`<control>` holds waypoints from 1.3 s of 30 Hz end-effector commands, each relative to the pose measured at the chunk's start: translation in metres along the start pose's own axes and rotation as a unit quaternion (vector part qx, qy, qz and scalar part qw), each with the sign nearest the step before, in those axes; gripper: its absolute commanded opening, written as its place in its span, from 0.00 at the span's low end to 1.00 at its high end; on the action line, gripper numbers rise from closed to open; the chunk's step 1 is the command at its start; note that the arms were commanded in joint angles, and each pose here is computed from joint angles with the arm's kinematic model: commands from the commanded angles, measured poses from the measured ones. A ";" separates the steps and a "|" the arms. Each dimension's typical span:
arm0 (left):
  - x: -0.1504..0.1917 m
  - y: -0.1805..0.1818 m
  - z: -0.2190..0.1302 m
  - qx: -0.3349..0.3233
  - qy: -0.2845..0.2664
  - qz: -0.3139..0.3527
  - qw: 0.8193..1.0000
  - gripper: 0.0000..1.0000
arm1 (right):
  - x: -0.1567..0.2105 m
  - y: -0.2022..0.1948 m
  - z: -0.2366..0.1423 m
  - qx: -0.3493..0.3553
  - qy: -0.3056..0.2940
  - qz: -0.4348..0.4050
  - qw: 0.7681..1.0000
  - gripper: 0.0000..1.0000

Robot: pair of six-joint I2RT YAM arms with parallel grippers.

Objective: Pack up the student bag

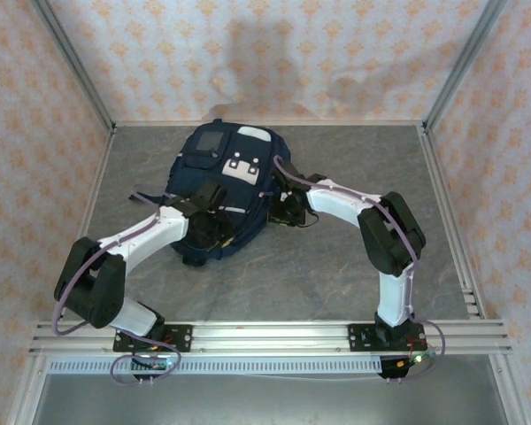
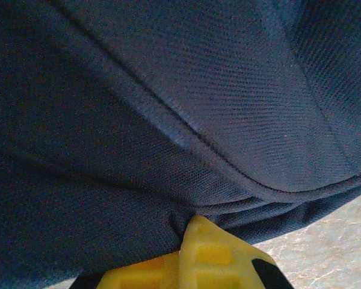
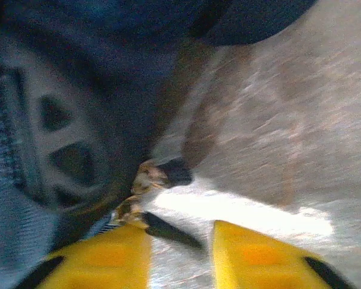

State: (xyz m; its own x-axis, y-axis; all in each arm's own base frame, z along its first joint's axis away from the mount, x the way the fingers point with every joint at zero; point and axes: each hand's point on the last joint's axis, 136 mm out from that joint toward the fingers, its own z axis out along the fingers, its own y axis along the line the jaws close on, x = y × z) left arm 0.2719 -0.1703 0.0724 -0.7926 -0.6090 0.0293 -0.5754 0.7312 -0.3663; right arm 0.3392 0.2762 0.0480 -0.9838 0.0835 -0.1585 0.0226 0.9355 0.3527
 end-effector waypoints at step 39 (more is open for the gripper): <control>0.140 -0.142 0.008 0.088 0.126 0.265 0.952 0.32 | -0.007 -0.113 -0.197 0.170 -0.283 0.064 0.942 0.66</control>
State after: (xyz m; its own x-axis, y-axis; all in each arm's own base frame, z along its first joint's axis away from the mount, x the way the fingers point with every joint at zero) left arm 0.2505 -0.3438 0.0777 -0.9807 -0.1792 0.0781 -0.1953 0.8819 -0.4291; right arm 0.3081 0.1101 0.1839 -0.7367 0.2927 -0.6096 0.2815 0.9524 0.1170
